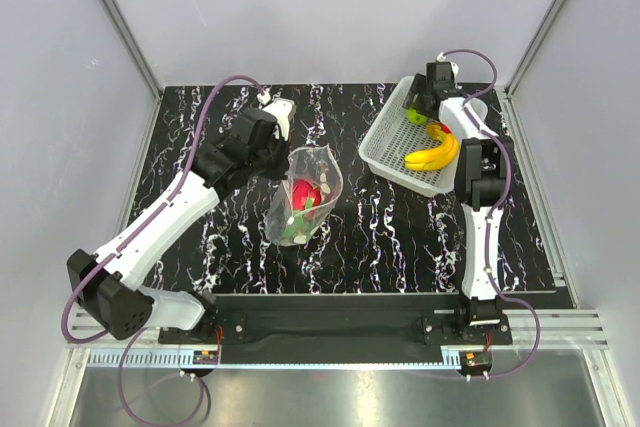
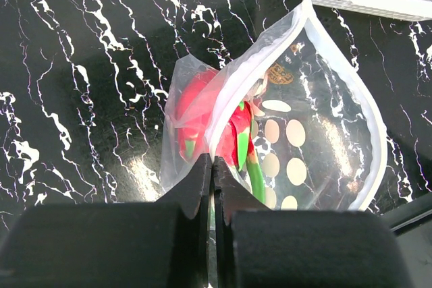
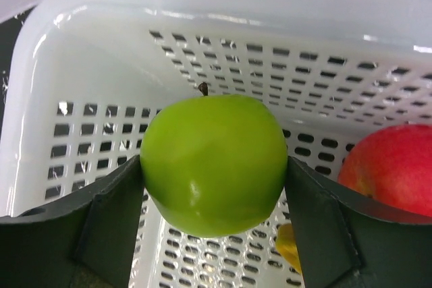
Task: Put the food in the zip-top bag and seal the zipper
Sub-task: Pick up the fake fruit from the bin.
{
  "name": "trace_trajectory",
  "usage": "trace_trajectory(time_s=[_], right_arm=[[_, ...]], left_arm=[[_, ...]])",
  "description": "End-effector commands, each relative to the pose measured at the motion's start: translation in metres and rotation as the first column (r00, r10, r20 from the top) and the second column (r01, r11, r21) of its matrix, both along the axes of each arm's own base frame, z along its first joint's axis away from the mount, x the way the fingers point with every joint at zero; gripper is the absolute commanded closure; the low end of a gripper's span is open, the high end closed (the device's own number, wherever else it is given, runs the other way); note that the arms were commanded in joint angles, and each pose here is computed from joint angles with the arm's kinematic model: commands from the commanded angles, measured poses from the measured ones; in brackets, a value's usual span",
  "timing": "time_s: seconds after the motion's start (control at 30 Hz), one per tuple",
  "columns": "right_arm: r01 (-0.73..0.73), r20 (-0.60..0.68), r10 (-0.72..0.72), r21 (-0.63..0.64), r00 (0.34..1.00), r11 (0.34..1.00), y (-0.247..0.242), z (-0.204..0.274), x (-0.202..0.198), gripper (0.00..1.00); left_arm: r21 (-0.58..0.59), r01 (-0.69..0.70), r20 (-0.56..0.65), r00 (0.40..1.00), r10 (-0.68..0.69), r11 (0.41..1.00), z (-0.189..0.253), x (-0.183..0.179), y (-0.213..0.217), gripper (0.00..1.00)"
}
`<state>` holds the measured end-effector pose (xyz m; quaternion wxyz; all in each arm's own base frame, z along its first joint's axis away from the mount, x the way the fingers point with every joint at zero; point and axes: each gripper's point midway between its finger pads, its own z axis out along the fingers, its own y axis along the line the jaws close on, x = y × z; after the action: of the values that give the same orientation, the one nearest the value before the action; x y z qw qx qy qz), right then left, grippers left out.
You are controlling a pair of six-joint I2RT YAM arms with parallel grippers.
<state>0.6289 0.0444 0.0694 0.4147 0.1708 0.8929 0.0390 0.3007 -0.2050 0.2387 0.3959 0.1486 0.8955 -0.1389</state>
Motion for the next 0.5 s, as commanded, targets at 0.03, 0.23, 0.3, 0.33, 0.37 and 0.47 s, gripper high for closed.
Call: trace_trajectory(time_s=[0.03,0.23,0.3,0.33,0.37,0.47], right_arm=[[-0.036,0.157,0.031,0.028,0.987,0.999,0.007,0.091,-0.003,0.39],[-0.114,0.255,0.089,0.082,0.963,0.990,0.020,0.157,-0.046,0.43],[-0.145,0.262,0.112,0.107,0.958,0.984,0.026,0.170,-0.069,0.43],[-0.161,0.256,0.127,0.120,0.958,0.980,0.029,0.172,-0.078,0.47],[-0.191,0.221,0.155,0.150,0.963,0.970,0.036,0.159,-0.092,0.49],[-0.269,0.235,0.218,0.214,0.947,0.939,0.053,0.166,-0.134,0.52]], left_arm=[[-0.022,0.007,0.041,0.999,-0.006,1.000,0.015,0.006,-0.006,1.00],[-0.014,0.008,0.047,0.999,-0.007,1.000,0.016,0.007,-0.004,1.00],[-0.013,0.006,0.055,0.998,-0.005,1.000,0.016,0.007,-0.003,1.00],[-0.014,0.002,0.059,0.998,-0.001,1.000,0.017,0.007,-0.002,1.00],[-0.010,0.005,0.057,0.998,-0.004,1.000,0.016,0.007,-0.003,1.00],[-0.015,0.004,0.061,0.998,-0.003,1.000,0.018,0.007,-0.002,1.00]])
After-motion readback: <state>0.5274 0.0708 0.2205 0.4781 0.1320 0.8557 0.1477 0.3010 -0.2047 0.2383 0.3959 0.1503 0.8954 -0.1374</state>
